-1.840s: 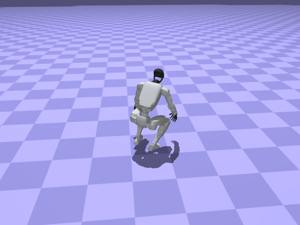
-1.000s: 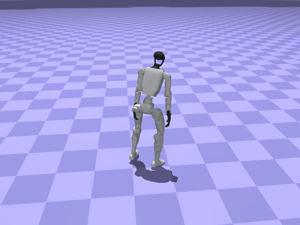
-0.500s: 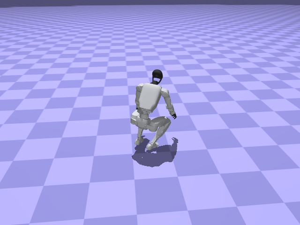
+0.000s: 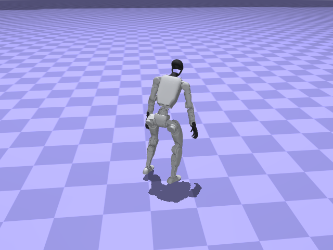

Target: In place motions

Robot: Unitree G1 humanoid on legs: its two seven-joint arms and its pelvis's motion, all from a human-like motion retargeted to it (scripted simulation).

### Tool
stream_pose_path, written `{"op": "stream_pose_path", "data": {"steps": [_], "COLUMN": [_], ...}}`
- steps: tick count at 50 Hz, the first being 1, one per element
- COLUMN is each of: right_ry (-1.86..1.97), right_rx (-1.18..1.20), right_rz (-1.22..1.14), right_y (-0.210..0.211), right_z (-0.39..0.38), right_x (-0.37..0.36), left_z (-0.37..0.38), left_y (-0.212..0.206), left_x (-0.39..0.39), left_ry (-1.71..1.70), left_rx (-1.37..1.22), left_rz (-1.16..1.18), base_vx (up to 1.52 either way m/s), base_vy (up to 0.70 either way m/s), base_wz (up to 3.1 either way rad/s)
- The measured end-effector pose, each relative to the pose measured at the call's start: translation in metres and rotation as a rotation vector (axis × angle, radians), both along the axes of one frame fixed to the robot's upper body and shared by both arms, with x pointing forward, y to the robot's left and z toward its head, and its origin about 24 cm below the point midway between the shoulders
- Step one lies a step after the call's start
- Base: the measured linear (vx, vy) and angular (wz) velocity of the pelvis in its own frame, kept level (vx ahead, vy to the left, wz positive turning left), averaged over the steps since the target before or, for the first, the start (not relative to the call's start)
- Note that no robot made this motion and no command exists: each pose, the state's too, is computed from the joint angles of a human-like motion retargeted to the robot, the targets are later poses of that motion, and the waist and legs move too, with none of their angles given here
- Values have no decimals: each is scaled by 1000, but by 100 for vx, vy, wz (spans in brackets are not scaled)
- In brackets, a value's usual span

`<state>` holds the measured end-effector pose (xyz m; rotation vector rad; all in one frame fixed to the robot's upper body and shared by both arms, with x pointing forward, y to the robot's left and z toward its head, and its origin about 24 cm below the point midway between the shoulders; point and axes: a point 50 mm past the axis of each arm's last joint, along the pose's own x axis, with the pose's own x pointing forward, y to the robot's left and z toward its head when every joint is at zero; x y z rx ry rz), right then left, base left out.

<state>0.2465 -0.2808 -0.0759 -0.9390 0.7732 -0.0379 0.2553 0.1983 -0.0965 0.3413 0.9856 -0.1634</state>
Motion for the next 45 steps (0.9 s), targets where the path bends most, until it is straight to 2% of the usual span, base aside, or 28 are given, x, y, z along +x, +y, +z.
{"op": "stream_pose_path", "data": {"steps": [5, 10, 15, 20, 25, 30, 35, 40, 45], "right_ry": [251, 544, 688, 594, 348, 21, -199, -317, -344], "right_rx": [108, 305, 390, 375, 338, 248, 274, 301, 306], "right_rz": [-248, -515, -710, -631, -391, -230, -147, -70, 1], "right_y": [19, 43, 52, 49, 48, 40, 34, 30, 34], "right_z": [-67, -93, -93, -94, -84, -45, 7, 59, 82], "right_x": [-117, -234, -282, -243, -143, -50, 23, 75, 95], "left_z": [-59, -82, -83, -82, -68, -35, 11, 50, 55], "left_y": [-36, -45, -48, -40, -31, -9, -1, 12, 15], "left_x": [-100, -197, -228, -201, -130, -52, 16, 56, 60], "left_ry": [290, 543, 698, 591, 375, 139, -55, -177, -172], "left_rx": [-145, -193, -189, -166, -136, -41, 4, 50, 94], "left_rz": [221, 407, 406, 394, 314, 200, 107, 86, 61], "base_vx": [24, 46, 11, -9, -29, -19, -12, -5, -3], "base_vy": [-7, -4, 0, 5, 6, 0, -1, 0, 0], "base_wz": [11, 14, 2, -22, 12, 54, 22, -6, -10]}}
